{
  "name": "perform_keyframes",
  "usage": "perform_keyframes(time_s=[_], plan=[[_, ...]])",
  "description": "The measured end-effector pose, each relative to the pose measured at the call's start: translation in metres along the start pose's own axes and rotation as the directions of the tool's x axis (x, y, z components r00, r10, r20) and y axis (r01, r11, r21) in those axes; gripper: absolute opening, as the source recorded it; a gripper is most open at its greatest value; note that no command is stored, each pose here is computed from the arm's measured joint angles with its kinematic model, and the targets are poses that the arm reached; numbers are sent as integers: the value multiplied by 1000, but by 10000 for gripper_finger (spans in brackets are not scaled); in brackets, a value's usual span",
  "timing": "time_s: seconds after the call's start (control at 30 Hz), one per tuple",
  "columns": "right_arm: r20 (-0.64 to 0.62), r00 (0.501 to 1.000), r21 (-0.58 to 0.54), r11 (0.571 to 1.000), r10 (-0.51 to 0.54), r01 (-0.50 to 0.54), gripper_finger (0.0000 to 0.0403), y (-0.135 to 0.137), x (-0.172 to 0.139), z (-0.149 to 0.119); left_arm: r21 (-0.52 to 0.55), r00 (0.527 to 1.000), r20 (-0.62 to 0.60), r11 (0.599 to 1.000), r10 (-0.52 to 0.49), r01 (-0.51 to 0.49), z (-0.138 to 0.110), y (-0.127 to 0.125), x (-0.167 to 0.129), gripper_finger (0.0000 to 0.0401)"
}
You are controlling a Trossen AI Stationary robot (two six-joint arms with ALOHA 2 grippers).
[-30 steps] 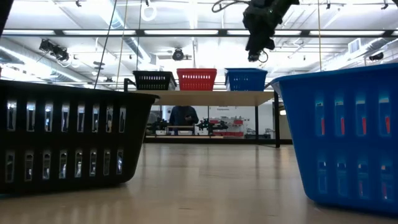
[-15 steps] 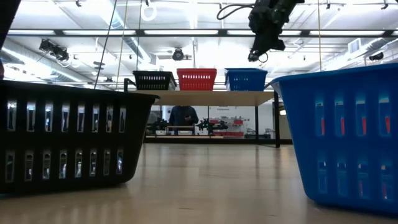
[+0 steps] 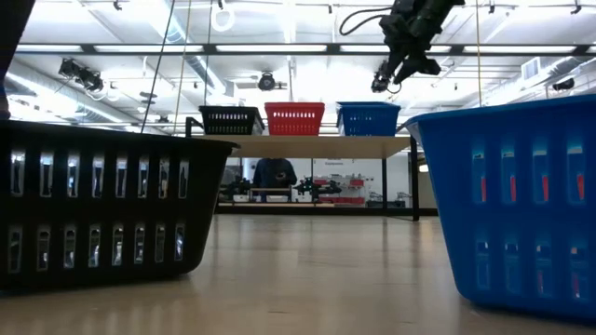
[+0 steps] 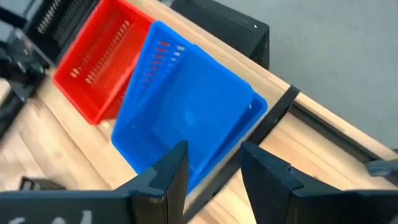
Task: Stack baskets on shelf by color
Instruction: Stack the right blue bin on the blue bin on the shelf
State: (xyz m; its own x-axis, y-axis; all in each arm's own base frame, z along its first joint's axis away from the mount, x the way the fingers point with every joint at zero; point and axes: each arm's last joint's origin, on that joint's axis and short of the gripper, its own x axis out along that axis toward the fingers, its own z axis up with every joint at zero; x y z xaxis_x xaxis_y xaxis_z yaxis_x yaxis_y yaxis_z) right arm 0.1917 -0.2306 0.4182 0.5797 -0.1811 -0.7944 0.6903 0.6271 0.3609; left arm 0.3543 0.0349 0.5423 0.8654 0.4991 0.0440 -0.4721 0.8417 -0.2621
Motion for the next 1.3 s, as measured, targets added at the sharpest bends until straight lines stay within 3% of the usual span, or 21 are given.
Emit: perform_keyframes(time_s=[0.13,0.23,0.4,0.47,0.57,1.13,1.3], plan=[[21,1000,55,998,14,-15,149,6,2,2,67,997,-26,995,-70,72,3,21,12,117],[39,999,80,996,29,-32,149,14,3,3,76,982,-64,980,-180,185,7,40,20,117],[64,998,147,989,5,-15,149,29,8,3,0,901,-126,908,-416,419,19,71,21,117],[86,996,181,983,-35,19,149,35,10,3,-34,873,-159,886,-462,462,21,80,19,117],[92,994,215,976,-65,43,149,41,12,1,-49,866,-201,887,-459,459,20,87,17,117],[134,984,169,981,-117,93,149,51,18,3,23,887,-217,906,-408,422,24,102,15,116],[152,967,202,964,-206,174,149,46,16,3,25,896,-209,914,-392,406,27,108,14,116]])
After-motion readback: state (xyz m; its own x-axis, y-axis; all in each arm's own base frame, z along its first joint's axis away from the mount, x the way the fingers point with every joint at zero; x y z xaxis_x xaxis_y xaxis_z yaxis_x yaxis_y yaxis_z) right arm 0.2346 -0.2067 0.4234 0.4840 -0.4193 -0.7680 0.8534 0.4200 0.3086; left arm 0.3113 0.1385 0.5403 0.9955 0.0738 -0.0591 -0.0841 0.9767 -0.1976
